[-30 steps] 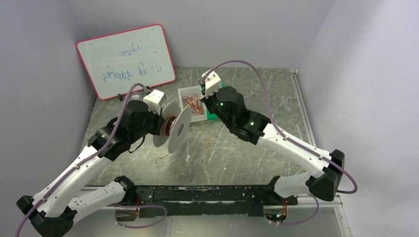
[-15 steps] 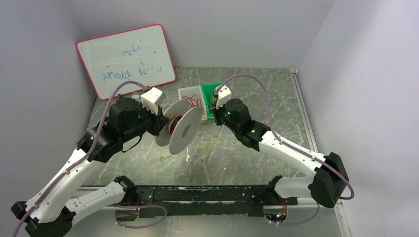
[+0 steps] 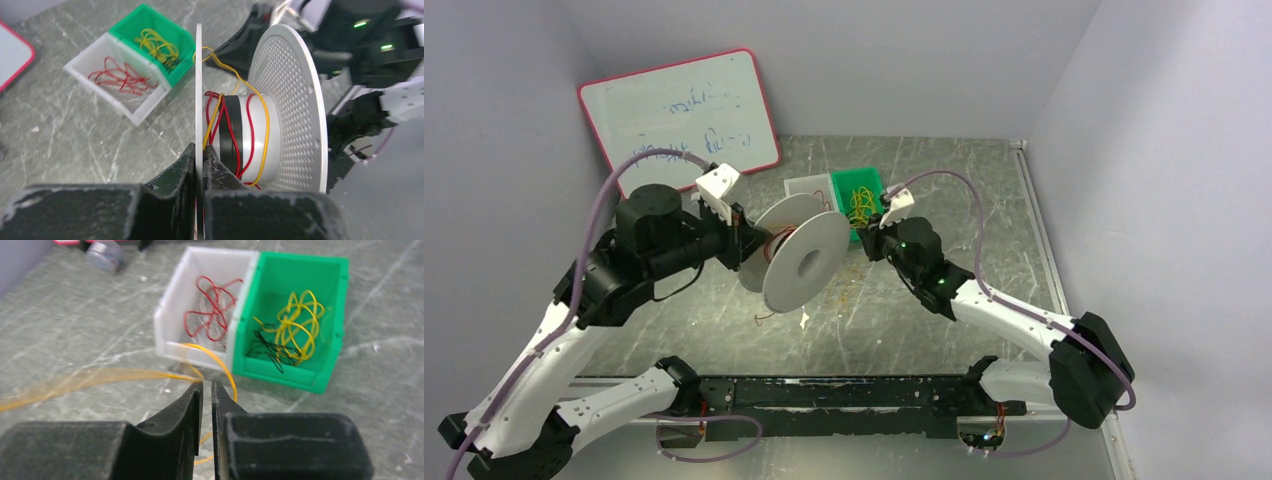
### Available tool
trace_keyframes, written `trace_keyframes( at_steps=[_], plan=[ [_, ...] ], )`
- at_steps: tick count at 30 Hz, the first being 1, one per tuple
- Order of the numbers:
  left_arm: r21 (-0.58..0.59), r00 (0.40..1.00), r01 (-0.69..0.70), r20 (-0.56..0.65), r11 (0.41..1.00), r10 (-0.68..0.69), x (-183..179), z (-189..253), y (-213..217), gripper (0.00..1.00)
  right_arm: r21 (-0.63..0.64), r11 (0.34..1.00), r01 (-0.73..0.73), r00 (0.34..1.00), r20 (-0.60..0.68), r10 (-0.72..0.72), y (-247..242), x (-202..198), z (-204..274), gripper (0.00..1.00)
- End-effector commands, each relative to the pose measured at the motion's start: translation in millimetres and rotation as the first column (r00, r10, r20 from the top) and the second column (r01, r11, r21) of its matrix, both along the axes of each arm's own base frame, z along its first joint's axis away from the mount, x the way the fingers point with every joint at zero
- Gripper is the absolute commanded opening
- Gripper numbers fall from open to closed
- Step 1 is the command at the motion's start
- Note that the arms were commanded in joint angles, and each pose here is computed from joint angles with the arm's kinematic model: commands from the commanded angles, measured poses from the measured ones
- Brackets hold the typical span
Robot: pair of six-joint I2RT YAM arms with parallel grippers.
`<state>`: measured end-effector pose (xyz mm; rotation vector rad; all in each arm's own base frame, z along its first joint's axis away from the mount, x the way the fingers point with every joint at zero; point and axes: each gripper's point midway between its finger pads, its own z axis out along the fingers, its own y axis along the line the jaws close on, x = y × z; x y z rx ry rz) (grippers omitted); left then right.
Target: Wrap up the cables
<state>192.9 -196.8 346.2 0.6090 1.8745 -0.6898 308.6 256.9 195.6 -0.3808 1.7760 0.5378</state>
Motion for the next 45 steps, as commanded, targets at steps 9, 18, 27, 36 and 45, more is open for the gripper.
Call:
trace_keyframes(
  at_steps=[9, 18, 27, 36, 45],
  plan=[
    [-0.246, 0.975, 0.179, 0.172, 0.953, -0.139, -39, 105, -11, 0.07, 0.070, 0.988, 0.136, 0.990, -0.032, -0.134, -18, 23, -26, 0.19],
    [-0.342, 0.970, 0.113, 0.240, 0.933, -0.030, -36, 148, 3, 0.07, 0.072, 0.992, 0.102, 0.993, -0.061, -0.098, -21, 11, -53, 0.04],
    [-0.441, 0.959, 0.061, 0.273, 0.895, 0.069, -29, 184, 13, 0.07, 0.084, 0.995, 0.048, 0.993, -0.113, -0.039, -22, -12, -85, 0.00],
    [-0.466, 0.963, 0.041, 0.255, 0.884, 0.090, -23, 195, 11, 0.07, 0.145, 0.987, -0.066, 0.991, -0.105, 0.082, -12, -33, -86, 0.36],
    [-0.492, 0.970, 0.038, 0.227, 0.870, 0.086, -24, 199, 9, 0.07, 0.322, 0.866, -0.384, 0.915, 0.005, 0.404, 29, -78, -60, 0.59]
  ],
)
